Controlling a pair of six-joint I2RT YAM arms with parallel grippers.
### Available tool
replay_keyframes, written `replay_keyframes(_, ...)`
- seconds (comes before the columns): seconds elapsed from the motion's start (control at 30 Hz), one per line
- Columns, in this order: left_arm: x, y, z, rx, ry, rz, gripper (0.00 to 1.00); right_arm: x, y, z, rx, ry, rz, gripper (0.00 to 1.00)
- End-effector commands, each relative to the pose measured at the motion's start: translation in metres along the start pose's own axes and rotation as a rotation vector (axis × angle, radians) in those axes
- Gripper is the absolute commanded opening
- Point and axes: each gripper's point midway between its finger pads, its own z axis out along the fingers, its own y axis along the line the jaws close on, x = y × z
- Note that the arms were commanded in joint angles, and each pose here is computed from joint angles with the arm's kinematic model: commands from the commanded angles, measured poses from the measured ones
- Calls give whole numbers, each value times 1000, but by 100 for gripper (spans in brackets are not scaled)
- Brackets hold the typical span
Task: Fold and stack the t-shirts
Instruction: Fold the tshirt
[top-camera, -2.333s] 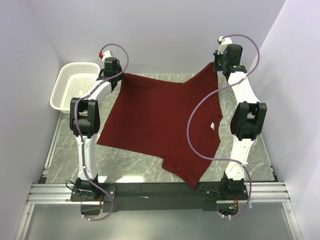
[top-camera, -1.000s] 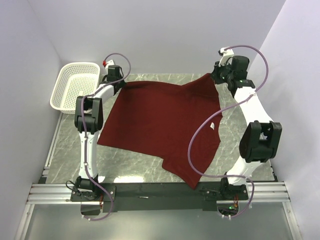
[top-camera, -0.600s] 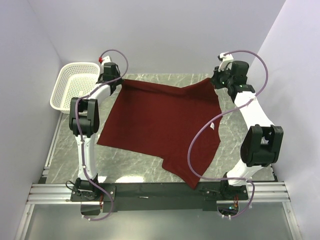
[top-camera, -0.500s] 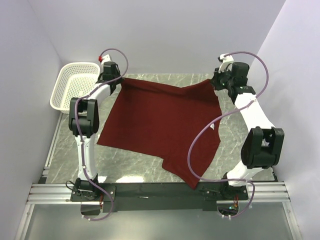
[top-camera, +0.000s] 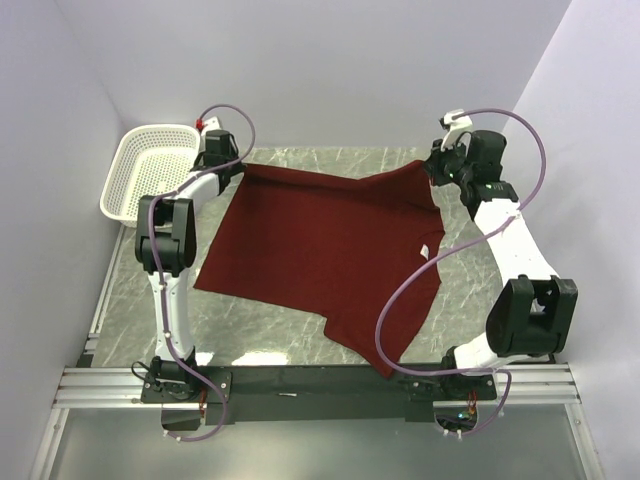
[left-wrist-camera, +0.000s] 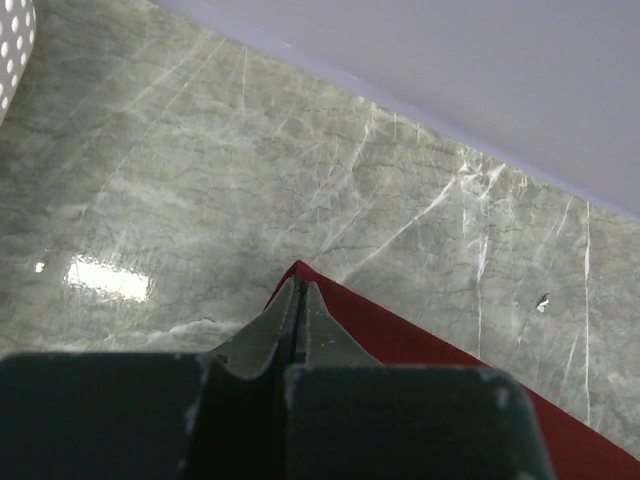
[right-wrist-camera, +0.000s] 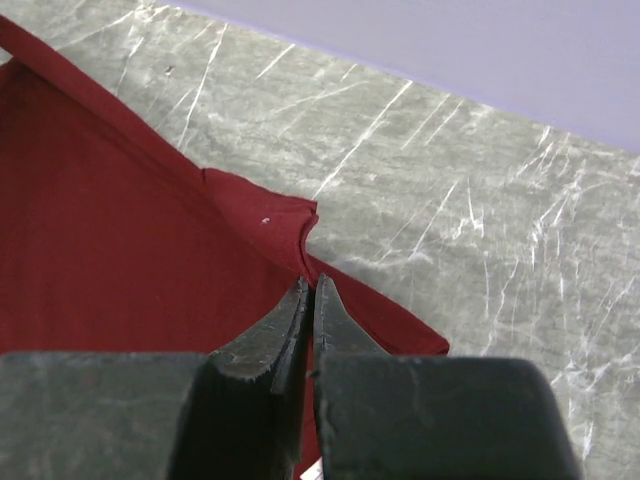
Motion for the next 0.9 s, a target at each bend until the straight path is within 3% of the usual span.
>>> replay_keyframes(0.0,-49,-16,-22,49,-95,-6,0,-18,6,-15,-11,-63,-51,0)
replay_keyframes(0.87,-34,-2,-38,46,-80,-1,0,14,1,-26,9,-16,-51,0)
